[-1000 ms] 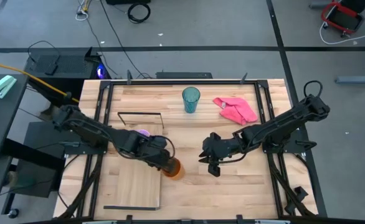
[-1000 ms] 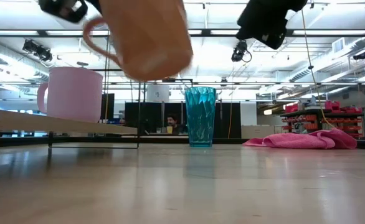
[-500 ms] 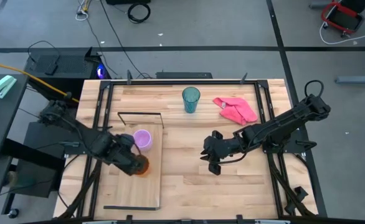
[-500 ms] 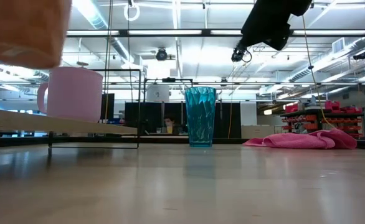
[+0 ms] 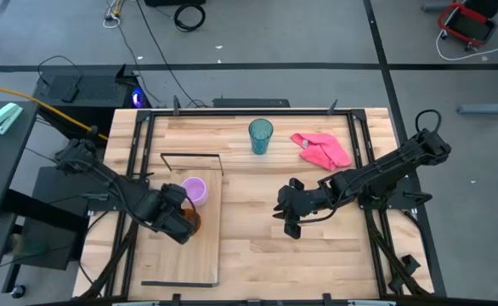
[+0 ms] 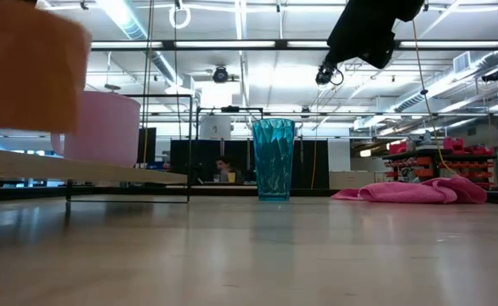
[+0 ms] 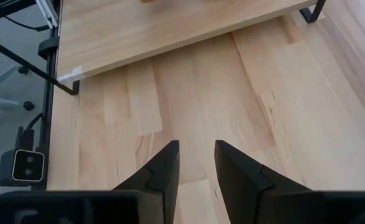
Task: Stack small to large cups/mugs on shelf
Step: Put the orange cup on the shelf
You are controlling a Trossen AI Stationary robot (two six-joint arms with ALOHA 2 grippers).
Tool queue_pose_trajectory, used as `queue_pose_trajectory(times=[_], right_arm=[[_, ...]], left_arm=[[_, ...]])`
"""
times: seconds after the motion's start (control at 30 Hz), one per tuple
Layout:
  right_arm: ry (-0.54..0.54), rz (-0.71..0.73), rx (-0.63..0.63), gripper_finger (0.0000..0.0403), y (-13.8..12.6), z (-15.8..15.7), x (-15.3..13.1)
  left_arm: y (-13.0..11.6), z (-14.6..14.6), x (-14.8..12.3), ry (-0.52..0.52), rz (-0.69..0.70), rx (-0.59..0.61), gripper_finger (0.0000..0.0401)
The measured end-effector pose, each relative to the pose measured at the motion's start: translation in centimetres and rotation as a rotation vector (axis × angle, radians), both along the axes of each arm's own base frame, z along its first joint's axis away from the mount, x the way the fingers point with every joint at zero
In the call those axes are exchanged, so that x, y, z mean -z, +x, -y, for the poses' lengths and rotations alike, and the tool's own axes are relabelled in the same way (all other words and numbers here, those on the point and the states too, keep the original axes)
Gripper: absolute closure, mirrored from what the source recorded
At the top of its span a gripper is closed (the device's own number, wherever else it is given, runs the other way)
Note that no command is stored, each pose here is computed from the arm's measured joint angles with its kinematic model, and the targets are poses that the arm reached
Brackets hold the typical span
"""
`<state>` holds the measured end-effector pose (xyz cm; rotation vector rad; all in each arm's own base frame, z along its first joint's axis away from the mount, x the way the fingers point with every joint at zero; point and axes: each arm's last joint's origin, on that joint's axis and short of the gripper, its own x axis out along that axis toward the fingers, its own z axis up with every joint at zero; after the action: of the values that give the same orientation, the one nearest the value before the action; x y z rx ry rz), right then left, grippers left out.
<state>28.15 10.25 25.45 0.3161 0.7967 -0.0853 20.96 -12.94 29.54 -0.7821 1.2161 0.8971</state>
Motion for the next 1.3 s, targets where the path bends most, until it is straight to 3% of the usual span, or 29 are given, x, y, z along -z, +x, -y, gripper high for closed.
queue_pose_trajectory(times=[0.27,0.97,1.3], right_arm=[[0.001,0.000,-0.006,0.0293,-0.1,-0.2,0.0],[0.001,0.000,-0.006,0.0293,-0.1,-0.2,0.0],[0.001,-0.001,-0.006,0.0293,0.0,-0.2,0.0]], left_arm=[[0.1,0.1,1.8,-0.008,-0.009,0.023,0.0384],[0.5,0.2,3.1,-0.073,0.031,0.020,0.0384],[0.2,0.0,3.0,-0.063,0.005,0.050,0.0338]])
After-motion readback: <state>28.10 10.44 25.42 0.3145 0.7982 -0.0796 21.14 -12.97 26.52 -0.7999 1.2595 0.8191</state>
